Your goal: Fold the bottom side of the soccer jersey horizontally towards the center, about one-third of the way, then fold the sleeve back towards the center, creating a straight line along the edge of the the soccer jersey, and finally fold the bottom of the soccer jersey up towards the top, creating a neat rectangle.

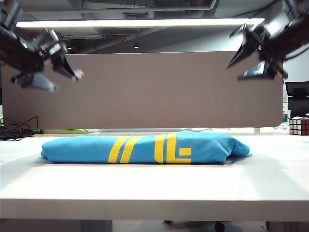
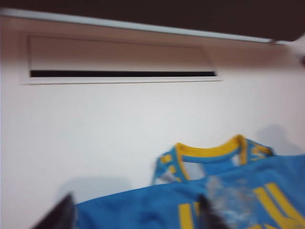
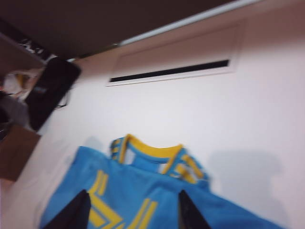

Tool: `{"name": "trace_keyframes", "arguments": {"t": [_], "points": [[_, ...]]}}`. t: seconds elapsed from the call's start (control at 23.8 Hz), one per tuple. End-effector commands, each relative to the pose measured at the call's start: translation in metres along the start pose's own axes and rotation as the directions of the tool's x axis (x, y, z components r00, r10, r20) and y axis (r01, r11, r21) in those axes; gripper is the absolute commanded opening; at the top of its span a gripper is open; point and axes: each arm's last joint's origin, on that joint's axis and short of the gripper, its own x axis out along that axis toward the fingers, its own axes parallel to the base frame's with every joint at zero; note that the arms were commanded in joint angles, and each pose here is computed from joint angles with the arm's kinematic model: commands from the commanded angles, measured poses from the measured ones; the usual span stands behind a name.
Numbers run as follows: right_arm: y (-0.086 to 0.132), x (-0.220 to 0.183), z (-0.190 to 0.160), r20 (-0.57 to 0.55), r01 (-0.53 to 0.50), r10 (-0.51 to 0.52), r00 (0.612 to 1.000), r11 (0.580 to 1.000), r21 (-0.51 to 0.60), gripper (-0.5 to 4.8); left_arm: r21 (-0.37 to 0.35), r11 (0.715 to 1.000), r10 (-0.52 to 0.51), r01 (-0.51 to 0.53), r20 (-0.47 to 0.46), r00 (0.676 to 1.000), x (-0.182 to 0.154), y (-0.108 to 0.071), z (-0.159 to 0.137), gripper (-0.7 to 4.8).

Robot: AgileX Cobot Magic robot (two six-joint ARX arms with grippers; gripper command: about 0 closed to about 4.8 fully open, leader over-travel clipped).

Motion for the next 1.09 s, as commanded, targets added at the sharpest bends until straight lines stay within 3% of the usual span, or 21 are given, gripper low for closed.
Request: {"name": "trace_keyframes", "arguments": {"t": [0.04, 0.17, 0.25, 0.29, 0.46, 0.63, 0.76, 0.8, 0.97, 1.09], "points": [[0.024, -0.022, 0.005, -0.026, -0.055, 0.053, 0.998, 0.997, -0.046, 2.15, 0.021, 0.998, -0.067, 0.067, -0.005, 0.998, -0.026, -0.018, 0.01, 1.76], [0.046, -0.046, 0.005, -0.048, -0.047, 0.042, 0.998, 0.993, -0.109, 1.56, 0.045, 0.995, -0.085, 0.085, -0.003, 0.996, -0.058, -0.034, 0.016, 0.89], [0.065, -0.067, 0.003, -0.06, -0.053, 0.044, 0.997, 0.985, -0.164, 0.41, 0.053, 0.989, -0.135, 0.137, -0.024, 0.99, -0.08, -0.052, 0.016, -0.02], [0.073, -0.076, 0.002, -0.058, -0.057, 0.047, 0.997, 0.979, -0.195, -0.01, 0.062, 0.987, -0.145, 0.147, -0.033, 0.989, -0.09, -0.059, 0.015, -0.05], [0.107, -0.118, -0.014, 0.002, -0.046, 0.048, 0.999, 0.956, -0.289, -0.08, 0.121, 0.99, -0.072, 0.072, -0.009, 0.997, -0.134, -0.085, 0.003, -0.06], [0.133, -0.178, -0.062, 0.146, 0.084, -0.03, 0.989, 0.92, -0.382, -0.08, 0.158, 0.986, 0.038, -0.058, 0.123, 0.992, -0.197, -0.121, -0.033, -0.06], [0.132, -0.203, -0.11, 0.218, 0.192, -0.111, 0.97, 0.897, -0.397, -0.08, 0.158, 0.973, 0.127, -0.166, 0.231, 0.964, -0.231, -0.139, -0.074, -0.06], [0.127, -0.209, -0.13, 0.24, 0.227, -0.139, 0.961, 0.892, -0.392, -0.08, 0.114, 0.966, 0.193, -0.23, 0.269, 0.944, -0.239, -0.141, -0.095, -0.06], [0.118, -0.219, -0.17, 0.287, 0.278, -0.173, 0.942, 0.88, -0.385, -0.08, 0.06, 0.973, 0.193, -0.225, 0.334, 0.923, -0.25, -0.144, -0.137, -0.06], [0.108, -0.228, -0.207, 0.377, 0.347, -0.201, 0.904, 0.86, -0.373, -0.08, 0.044, 0.971, 0.195, -0.235, 0.424, 0.885, -0.256, -0.143, -0.18, -0.06]]}}
